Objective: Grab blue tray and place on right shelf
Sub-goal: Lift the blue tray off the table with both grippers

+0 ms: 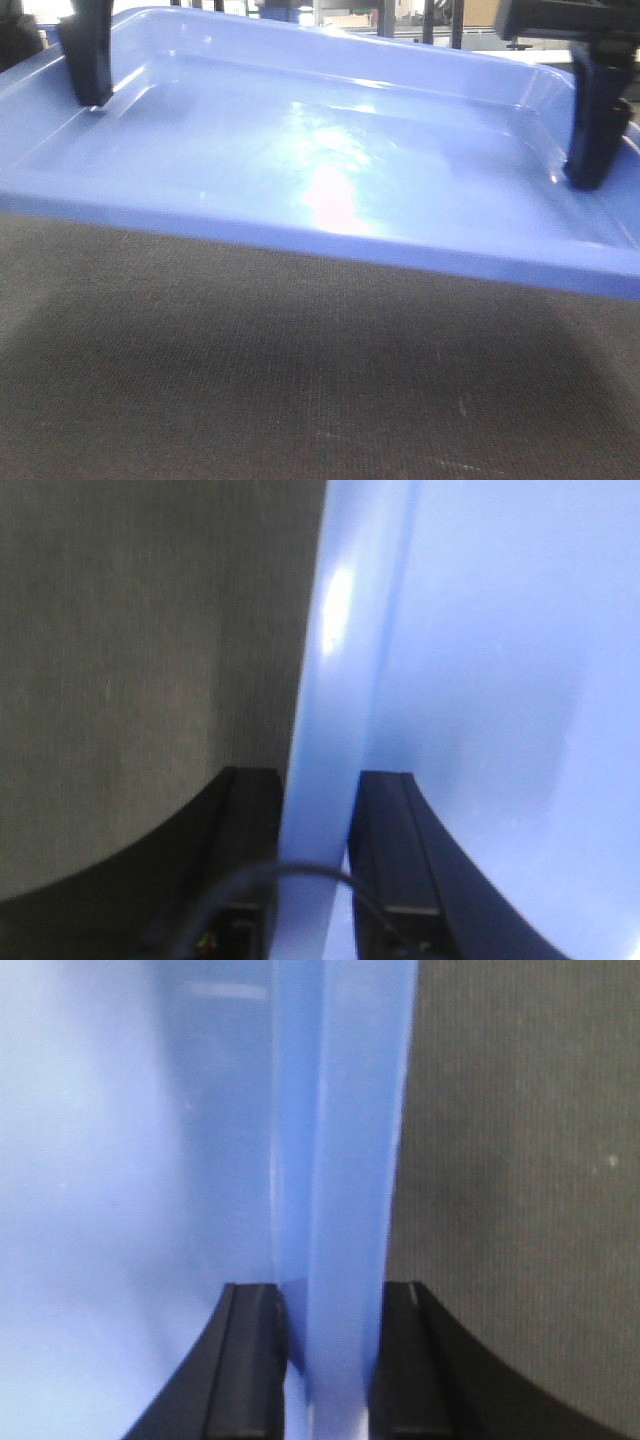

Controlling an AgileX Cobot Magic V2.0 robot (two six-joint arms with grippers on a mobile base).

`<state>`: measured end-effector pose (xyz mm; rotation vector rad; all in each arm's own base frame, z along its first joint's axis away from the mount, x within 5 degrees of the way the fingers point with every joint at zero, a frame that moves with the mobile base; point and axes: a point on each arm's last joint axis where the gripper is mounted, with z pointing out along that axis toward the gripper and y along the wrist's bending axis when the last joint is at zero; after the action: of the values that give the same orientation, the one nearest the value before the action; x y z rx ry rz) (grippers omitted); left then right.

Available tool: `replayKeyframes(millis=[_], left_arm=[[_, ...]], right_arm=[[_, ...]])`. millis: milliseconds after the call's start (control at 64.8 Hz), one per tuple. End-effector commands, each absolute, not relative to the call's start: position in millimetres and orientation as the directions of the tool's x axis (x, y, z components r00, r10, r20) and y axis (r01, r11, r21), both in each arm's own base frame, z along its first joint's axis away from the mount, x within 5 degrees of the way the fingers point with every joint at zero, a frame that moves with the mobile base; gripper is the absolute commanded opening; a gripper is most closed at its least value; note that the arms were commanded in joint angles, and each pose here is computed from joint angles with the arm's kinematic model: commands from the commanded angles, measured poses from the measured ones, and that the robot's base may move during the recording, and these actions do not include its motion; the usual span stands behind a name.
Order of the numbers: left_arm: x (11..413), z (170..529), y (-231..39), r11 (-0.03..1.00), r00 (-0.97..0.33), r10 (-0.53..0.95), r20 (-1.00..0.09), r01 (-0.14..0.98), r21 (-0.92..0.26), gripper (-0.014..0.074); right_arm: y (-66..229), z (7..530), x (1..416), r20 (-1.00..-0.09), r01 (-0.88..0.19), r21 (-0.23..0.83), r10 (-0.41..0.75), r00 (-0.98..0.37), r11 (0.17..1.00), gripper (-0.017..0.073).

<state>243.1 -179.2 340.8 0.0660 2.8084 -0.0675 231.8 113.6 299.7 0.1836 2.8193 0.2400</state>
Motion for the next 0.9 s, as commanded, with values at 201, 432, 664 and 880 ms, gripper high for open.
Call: replayKeyframes(millis=[201,432,664,880], left_arm=[[195.9,331.9,-161.9,0.99,-0.954,-0.031,-0.297,0.011,-0.137,0.0074],[187.2,327.6,-158.0,0.98,-0.946,-0.045,-0.32,0.021,-0.2,0.0074],[187.4,322.9,-158.2,0.98,-0.947,-0.044,-0.317,0.021,-0.198,0.0074],[188.9,315.0,-159.1,0.977,-0.942,-0.046,-0.331,0.027,-0.212,0.0074]], right_arm=[[117.3,327.6,211.2,-0.375,0.069,0.3,0.184,-0.909,0.951,0.0167],[128.8,316.3,202.4,-0.361,0.042,0.306,0.157,-0.919,0.951,0.0167],[128.1,315.6,201.2,-0.348,0.046,0.297,0.153,-0.925,0.954,0.0167],[128.0,315.2,201.0,-0.345,0.047,0.294,0.152,-0.926,0.955,0.0167]])
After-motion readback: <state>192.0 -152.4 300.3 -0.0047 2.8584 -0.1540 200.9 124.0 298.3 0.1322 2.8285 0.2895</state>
